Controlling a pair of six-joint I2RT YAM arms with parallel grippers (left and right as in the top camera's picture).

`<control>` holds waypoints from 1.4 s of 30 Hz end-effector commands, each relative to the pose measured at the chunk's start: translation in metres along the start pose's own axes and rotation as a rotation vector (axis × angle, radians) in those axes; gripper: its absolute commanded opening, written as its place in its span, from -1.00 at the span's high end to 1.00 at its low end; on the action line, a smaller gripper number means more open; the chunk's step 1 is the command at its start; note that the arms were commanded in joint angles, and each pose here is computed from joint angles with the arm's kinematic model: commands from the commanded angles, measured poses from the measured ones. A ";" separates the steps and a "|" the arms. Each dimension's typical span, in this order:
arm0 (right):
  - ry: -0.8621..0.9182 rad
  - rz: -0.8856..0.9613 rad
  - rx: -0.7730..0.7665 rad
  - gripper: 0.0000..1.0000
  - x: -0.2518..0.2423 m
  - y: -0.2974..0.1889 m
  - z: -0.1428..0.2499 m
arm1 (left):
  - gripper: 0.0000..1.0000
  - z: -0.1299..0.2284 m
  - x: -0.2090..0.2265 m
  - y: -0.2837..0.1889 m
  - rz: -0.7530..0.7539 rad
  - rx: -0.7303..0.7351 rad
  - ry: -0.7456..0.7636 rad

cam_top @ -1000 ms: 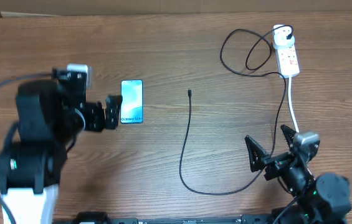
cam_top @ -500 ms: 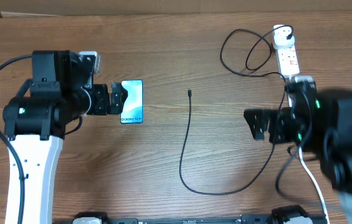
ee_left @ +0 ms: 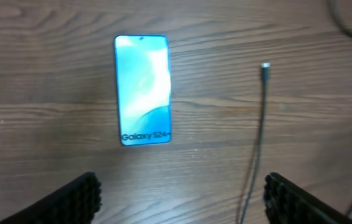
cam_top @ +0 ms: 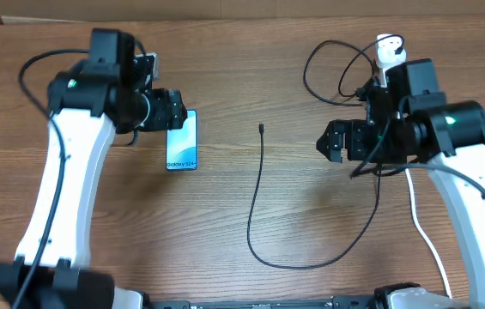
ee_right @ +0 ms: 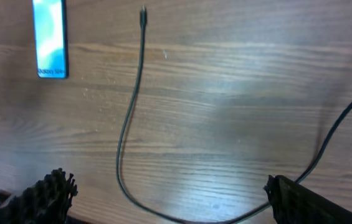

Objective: Plug charger to phone and switch on socket
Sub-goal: 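Move the left gripper over the phone and the right toward the cable, then lower the left gripper and grasp the phone's top edge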

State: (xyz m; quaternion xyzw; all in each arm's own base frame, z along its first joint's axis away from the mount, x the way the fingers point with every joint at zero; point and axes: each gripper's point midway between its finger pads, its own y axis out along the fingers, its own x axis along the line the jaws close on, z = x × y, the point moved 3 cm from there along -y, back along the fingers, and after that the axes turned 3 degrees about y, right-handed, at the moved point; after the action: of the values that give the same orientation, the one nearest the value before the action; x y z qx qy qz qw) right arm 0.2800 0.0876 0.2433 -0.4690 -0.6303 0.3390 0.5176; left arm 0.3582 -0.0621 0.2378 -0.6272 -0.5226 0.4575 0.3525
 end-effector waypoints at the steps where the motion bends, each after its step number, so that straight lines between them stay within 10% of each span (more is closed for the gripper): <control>1: -0.003 -0.024 0.006 -1.00 0.006 0.002 -0.006 | -0.51 -0.010 0.003 0.014 -0.060 0.014 -0.021; 21: 0.004 -0.013 0.036 -1.00 0.002 0.015 -0.011 | -0.92 0.002 0.018 0.139 -0.270 0.261 0.133; 42: 0.002 -0.014 0.029 -1.00 0.003 0.015 -0.012 | -0.85 0.013 0.029 0.190 -0.303 0.316 0.020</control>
State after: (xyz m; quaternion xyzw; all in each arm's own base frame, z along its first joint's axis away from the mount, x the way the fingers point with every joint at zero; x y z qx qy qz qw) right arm 0.2916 0.0916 0.2241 -0.4564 -0.6161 0.3528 0.5363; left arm 0.4047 -0.0731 0.0537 -0.4980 -0.5047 0.4549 0.5389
